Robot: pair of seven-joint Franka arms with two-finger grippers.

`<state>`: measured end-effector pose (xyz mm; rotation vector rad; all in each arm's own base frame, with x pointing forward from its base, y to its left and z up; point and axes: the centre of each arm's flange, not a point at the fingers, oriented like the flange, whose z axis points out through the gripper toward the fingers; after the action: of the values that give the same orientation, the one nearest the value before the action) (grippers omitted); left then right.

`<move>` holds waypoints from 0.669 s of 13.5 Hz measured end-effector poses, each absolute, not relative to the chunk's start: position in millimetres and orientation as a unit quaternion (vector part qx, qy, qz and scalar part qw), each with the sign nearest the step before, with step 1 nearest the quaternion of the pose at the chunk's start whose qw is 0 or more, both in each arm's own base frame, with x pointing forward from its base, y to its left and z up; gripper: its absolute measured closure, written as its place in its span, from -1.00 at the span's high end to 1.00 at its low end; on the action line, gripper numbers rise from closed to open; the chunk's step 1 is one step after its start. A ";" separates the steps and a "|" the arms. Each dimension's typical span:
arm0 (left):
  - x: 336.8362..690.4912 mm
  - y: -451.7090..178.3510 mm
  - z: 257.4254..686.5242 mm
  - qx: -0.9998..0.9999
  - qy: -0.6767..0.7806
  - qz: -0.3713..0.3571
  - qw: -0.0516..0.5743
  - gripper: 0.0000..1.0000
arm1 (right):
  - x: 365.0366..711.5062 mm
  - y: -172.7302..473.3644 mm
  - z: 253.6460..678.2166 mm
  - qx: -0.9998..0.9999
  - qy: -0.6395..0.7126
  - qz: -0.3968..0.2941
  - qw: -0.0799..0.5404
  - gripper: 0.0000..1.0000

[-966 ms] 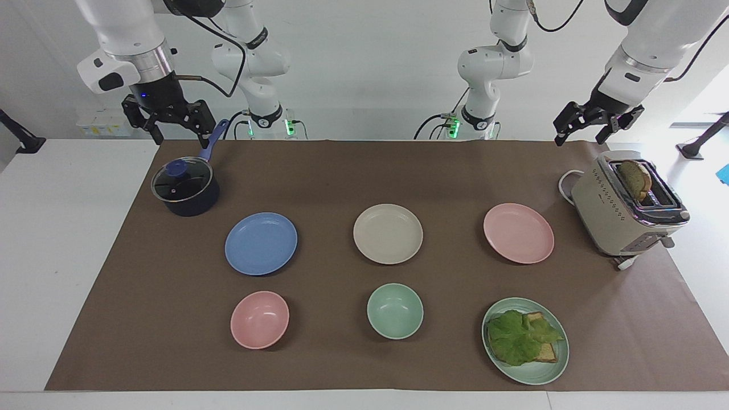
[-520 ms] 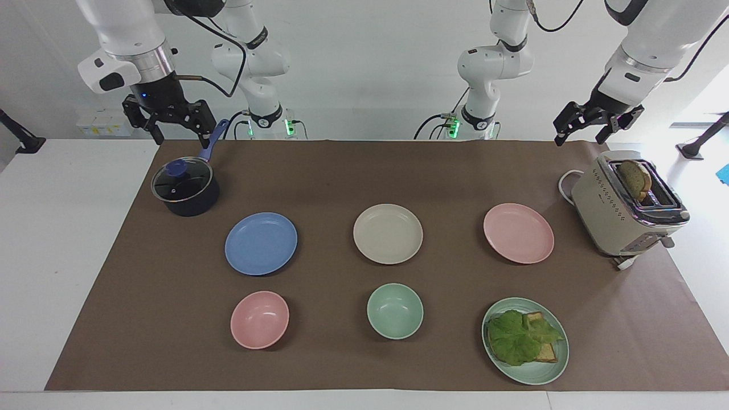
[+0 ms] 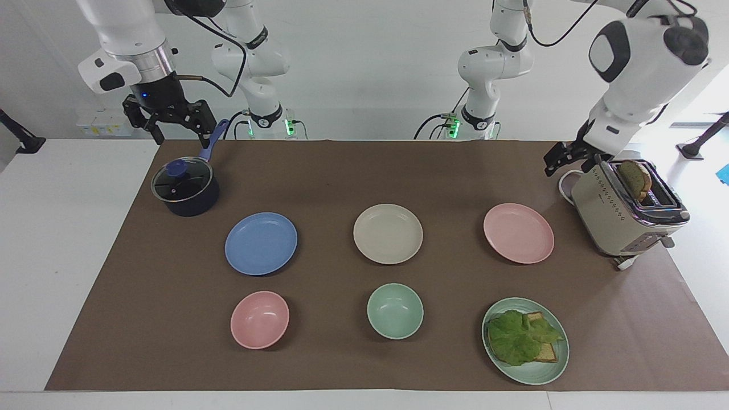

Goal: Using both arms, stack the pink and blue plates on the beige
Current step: 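Reach the left gripper to the pink plate rim and grasp it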

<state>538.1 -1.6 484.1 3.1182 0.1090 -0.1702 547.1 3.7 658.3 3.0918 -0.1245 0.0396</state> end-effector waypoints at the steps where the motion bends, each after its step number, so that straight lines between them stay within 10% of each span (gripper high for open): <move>1: 533.9 3.4 448.0 0.997 0.040 -0.060 0.009 1.00 | 547.1 3.7 658.3 0.999 -0.040 0.013 0.024 1.00; 9: 523.2 53.3 316.7 0.992 0.091 -0.081 0.018 1.00 | 547.1 3.7 658.3 0.999 -0.040 0.013 0.024 1.00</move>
<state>523.2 53.3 316.7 3.0821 0.2831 -0.2505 547.1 3.7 658.3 3.0918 -0.1245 0.0396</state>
